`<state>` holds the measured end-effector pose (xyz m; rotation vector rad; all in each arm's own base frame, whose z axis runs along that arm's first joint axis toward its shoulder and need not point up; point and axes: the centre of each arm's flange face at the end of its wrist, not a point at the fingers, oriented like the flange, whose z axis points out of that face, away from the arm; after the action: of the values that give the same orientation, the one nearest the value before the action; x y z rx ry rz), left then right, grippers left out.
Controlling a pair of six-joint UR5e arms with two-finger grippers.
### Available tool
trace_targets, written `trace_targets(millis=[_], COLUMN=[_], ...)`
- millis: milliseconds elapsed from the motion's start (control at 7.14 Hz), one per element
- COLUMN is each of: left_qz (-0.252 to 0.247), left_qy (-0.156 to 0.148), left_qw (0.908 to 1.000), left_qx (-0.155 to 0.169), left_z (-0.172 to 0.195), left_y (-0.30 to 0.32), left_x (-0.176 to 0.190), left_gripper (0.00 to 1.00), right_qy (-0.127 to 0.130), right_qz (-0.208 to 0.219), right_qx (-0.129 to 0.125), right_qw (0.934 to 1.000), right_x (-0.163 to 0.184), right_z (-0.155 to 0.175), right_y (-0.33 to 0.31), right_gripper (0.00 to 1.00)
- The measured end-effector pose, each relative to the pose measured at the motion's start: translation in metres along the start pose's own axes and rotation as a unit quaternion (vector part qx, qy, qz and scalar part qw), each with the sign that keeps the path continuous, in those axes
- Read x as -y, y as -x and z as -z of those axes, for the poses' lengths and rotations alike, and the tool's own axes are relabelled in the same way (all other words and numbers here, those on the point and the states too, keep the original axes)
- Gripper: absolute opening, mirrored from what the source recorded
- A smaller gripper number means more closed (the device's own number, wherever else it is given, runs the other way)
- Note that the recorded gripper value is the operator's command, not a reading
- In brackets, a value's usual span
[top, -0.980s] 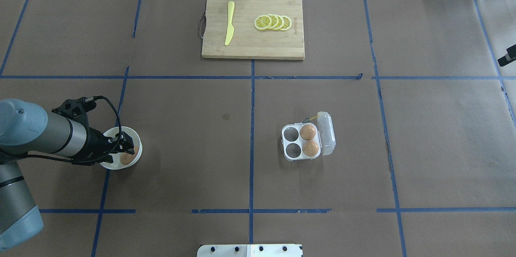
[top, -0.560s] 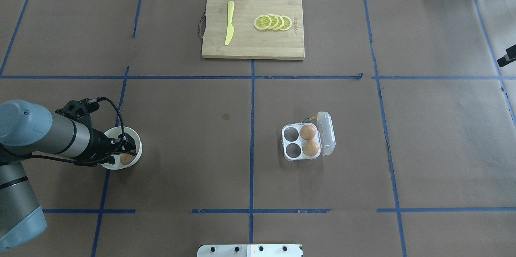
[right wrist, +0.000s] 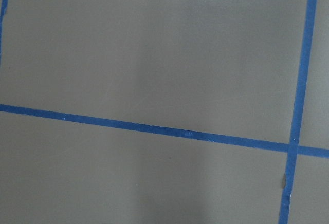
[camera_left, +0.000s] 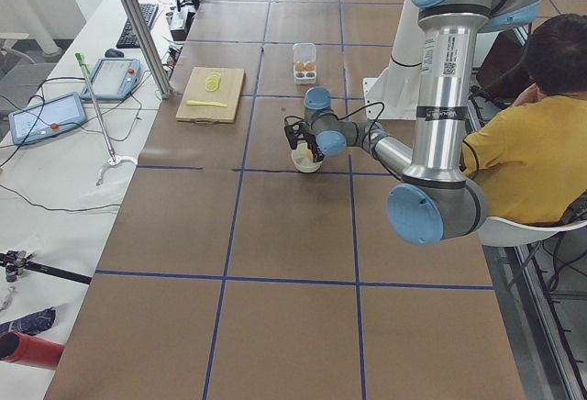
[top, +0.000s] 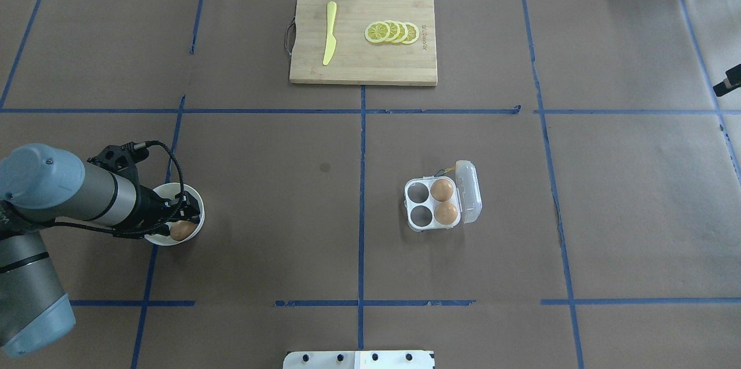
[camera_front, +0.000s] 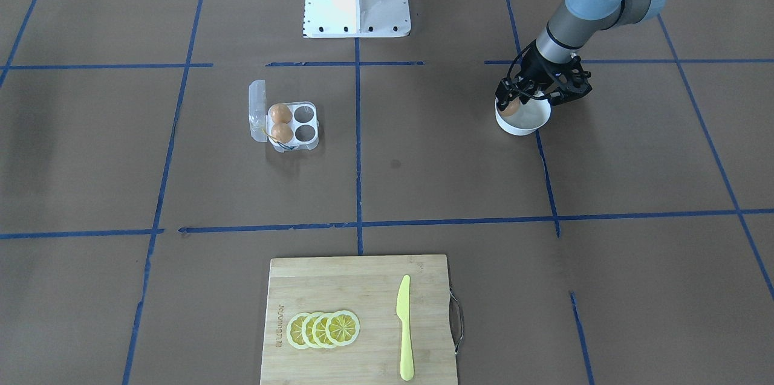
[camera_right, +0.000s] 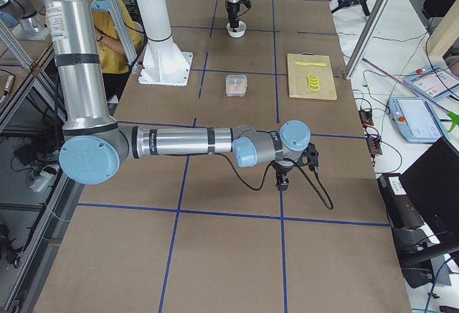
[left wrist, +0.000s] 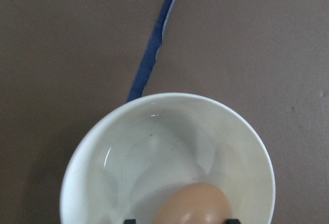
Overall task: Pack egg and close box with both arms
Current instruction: 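Lower the left gripper into the bowl and grasp the brown egg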
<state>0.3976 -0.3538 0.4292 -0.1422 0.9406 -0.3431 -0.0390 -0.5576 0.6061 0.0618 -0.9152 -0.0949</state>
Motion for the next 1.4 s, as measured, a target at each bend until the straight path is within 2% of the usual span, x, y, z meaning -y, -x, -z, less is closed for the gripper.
trace_targets(millis=[420,560,700,840,1400], left_qz=[0.001,0.001,0.002,0.002,0.001], left_qy=[0.001,0.001,0.001,0.001,0.001], left_qw=[1.0000,1.0000,1.0000,1.0000,1.0000], left_qx=[0.003,0.004,0.005,0.006,0.005], left_z=[-0.0080,-0.0089,-0.0096,-0.0100,-0.0087], left_y=[-0.0029,-0.0025,-0.0018,-0.0013,-0.0012], left_x=[0.0023,0.0027,0.0029,0.0028,0.0033], left_gripper=[0.69,0.66,0.37,0.00,0.00], right_qy=[0.001,0.001,0.001,0.001,0.001], right_qz=[0.000,0.000,0.000,0.000,0.000], right_qx=[0.001,0.001,0.003,0.003,0.004], right_qw=[1.0000,1.0000,1.0000,1.0000,1.0000], right_x=[-0.0007,-0.0012,-0.0016,-0.0020,-0.0022], right_z=[-0.0007,-0.0007,-0.0006,-0.0006,-0.0007], right_y=[0.0000,0.0001,0.0004,0.0004,0.0004], right_gripper=[1.00,1.00,1.00,1.00,1.00])
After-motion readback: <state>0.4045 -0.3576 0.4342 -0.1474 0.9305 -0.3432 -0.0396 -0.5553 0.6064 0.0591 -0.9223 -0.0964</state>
